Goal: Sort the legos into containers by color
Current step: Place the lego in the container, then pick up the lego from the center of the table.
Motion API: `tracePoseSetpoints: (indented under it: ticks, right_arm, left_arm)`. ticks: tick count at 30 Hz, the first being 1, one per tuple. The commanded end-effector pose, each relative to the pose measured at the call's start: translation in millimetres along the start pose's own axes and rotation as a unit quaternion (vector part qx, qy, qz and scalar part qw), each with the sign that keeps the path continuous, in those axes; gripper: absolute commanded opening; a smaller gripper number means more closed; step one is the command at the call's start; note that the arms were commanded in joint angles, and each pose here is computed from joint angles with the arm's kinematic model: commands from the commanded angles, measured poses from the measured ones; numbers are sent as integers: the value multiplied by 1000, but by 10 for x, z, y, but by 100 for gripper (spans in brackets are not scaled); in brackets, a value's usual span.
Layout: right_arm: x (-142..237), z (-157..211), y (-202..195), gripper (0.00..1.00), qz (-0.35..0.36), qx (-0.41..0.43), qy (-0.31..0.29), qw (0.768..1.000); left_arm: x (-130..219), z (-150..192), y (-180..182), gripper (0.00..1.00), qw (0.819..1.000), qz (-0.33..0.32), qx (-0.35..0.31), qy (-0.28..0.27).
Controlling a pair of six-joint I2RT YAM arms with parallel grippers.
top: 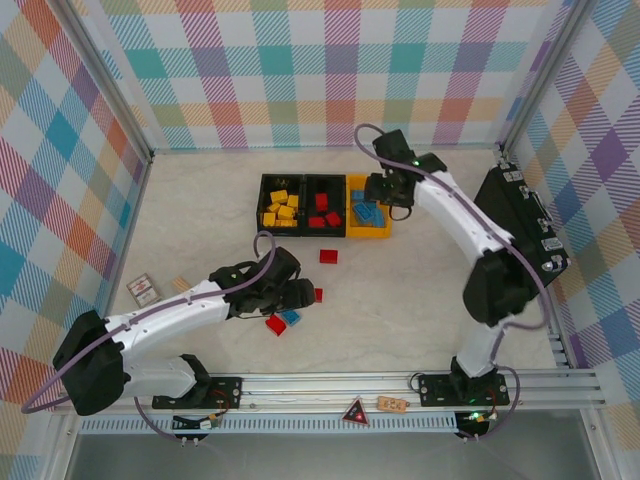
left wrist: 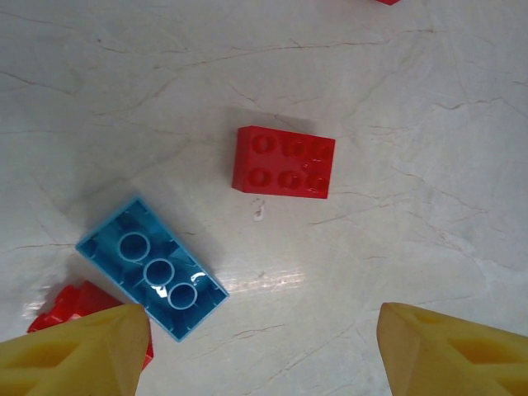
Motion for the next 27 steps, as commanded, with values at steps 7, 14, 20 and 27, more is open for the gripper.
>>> tracePoseSetpoints:
  ticks: [7, 14, 20, 27]
  right_arm:
    - [189, 801, -457, 73, -88, -44, 57, 994]
    - [312, 1398, -966, 76, -85, -81, 88, 989]
    - [341, 1675, -1218, 77, -78, -108, 95, 987]
    - [382, 1695, -1234, 77, -84, -110, 94, 986]
  left_arm:
    - [-137, -142, -158, 76, 996, -66, -53, 33]
    - [-474, -308, -404, 84, 985, -120, -108, 67]
    - [-780, -374, -468, 80, 971, -177, -127, 98]
    - [-1032, -339, -475, 70, 966, -186, -128, 123]
Point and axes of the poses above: each hand's point on the last joint's axis, 136 mm out from that joint toward the fingers, its own x axis back along the fingers, its own y axis along the line the jaws close on, z = x × y, the point moved 8 cm from there along x, back along the fingers, and after that the axes turned 14 degrees about -x, right-handed, at the moved point
